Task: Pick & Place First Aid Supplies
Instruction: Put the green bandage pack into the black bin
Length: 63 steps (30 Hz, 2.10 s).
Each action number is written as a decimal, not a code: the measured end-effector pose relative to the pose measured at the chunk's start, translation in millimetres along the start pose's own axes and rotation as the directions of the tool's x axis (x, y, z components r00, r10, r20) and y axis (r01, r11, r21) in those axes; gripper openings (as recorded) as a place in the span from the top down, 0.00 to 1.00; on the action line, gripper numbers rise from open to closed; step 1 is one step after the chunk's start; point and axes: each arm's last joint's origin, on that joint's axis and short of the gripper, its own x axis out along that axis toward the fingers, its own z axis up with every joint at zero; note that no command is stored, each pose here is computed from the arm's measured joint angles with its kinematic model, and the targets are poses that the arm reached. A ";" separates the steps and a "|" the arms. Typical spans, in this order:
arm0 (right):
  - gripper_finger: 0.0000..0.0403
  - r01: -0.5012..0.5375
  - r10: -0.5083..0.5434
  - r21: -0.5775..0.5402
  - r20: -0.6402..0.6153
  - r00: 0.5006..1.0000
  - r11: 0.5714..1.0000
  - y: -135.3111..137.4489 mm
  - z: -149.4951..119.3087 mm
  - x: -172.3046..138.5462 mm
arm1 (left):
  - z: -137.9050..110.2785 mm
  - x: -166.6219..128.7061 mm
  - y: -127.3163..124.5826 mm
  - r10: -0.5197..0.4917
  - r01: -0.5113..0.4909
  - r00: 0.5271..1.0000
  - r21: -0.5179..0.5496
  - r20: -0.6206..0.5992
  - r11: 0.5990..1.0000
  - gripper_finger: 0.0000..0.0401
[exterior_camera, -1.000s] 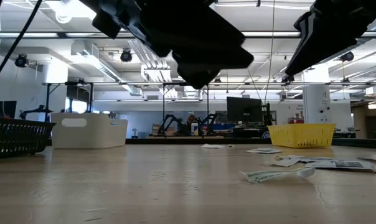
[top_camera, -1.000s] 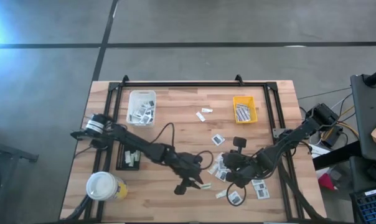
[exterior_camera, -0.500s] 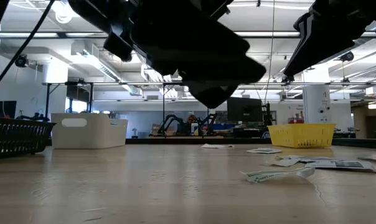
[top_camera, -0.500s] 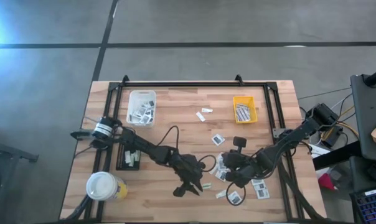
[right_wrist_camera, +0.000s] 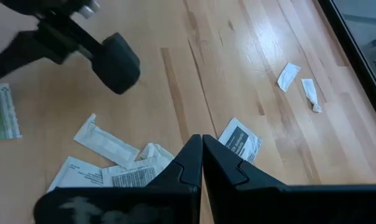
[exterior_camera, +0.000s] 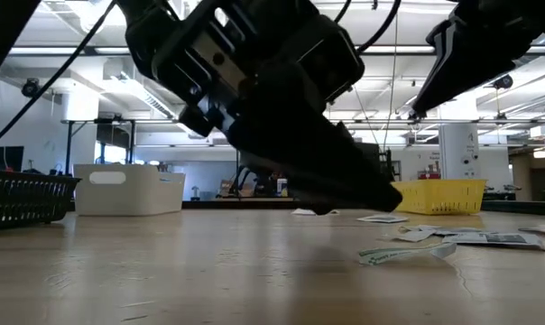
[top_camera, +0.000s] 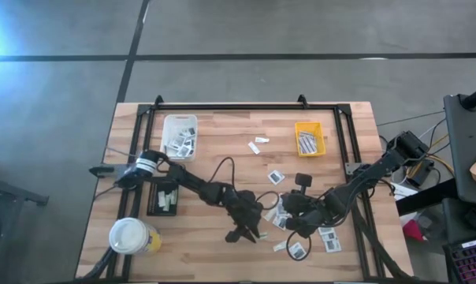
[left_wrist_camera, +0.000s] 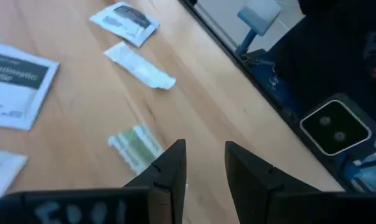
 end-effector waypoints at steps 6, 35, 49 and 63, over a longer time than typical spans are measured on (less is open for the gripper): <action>0.98 0.006 -0.006 -0.003 -0.006 1.000 1.000 -0.9 -2.9 2.7 | -6.5 5.2 5.2 -0.007 0.007 1.000 -0.015 -0.020 1.000 0.74; 0.98 0.000 -0.003 -0.128 -0.021 1.000 0.992 -1.2 -10.0 7.6 | -8.3 -12.3 21.2 0.382 -0.382 0.916 0.018 -0.121 0.924 0.74; 0.98 -0.282 0.314 -0.532 -0.031 0.949 0.798 15.2 -20.2 19.5 | -8.7 -17.0 26.3 0.372 -0.378 0.919 -0.019 -0.133 0.926 0.74; 0.97 -0.230 0.336 -0.762 -0.018 0.942 0.605 33.1 -29.4 41.4 | -9.7 -16.6 25.3 0.336 -0.342 0.931 -0.024 -0.140 0.939 0.74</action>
